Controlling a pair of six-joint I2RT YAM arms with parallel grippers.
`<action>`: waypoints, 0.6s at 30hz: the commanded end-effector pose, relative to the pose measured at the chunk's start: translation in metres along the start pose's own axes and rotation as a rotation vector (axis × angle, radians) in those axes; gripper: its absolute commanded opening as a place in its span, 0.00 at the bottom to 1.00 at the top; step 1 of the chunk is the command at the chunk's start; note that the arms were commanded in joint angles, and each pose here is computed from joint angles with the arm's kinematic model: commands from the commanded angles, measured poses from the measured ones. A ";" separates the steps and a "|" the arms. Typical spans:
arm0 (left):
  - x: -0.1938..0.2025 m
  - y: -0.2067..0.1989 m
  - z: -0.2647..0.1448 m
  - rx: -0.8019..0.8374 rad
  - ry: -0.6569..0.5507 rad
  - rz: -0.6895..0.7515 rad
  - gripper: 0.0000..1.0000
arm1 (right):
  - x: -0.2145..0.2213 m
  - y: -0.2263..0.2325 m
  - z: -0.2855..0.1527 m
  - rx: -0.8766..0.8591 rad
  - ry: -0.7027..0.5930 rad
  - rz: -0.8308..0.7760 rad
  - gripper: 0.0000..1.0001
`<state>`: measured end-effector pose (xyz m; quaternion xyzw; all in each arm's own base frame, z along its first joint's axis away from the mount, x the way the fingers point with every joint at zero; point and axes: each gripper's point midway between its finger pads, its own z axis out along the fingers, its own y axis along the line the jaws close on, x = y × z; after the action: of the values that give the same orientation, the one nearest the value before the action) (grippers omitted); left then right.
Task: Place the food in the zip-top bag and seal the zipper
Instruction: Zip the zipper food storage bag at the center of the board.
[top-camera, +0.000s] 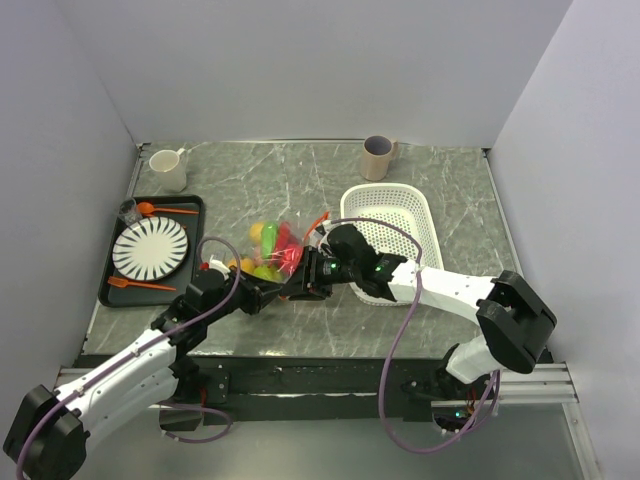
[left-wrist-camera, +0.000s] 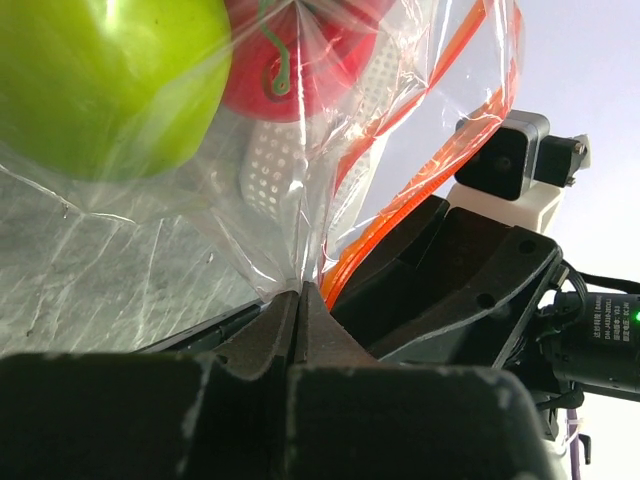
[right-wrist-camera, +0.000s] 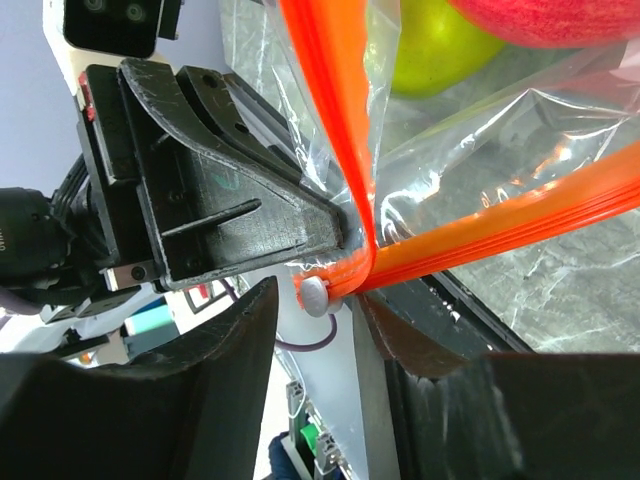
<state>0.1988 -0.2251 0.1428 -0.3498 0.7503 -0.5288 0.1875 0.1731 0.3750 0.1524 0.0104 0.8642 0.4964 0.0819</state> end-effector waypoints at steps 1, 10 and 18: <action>0.007 -0.015 -0.005 0.073 0.035 -0.002 0.01 | -0.009 0.017 -0.002 -0.055 -0.044 -0.035 0.40; 0.008 -0.016 -0.003 0.080 0.044 -0.002 0.01 | -0.007 0.013 -0.001 -0.061 -0.037 -0.016 0.35; 0.008 -0.016 -0.003 0.080 0.040 -0.002 0.01 | -0.008 0.009 -0.001 -0.054 -0.041 -0.007 0.28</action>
<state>0.1974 -0.2255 0.1431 -0.3517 0.7448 -0.5366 0.1835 0.1760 0.3763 0.1528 0.0160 0.8602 0.5019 0.0887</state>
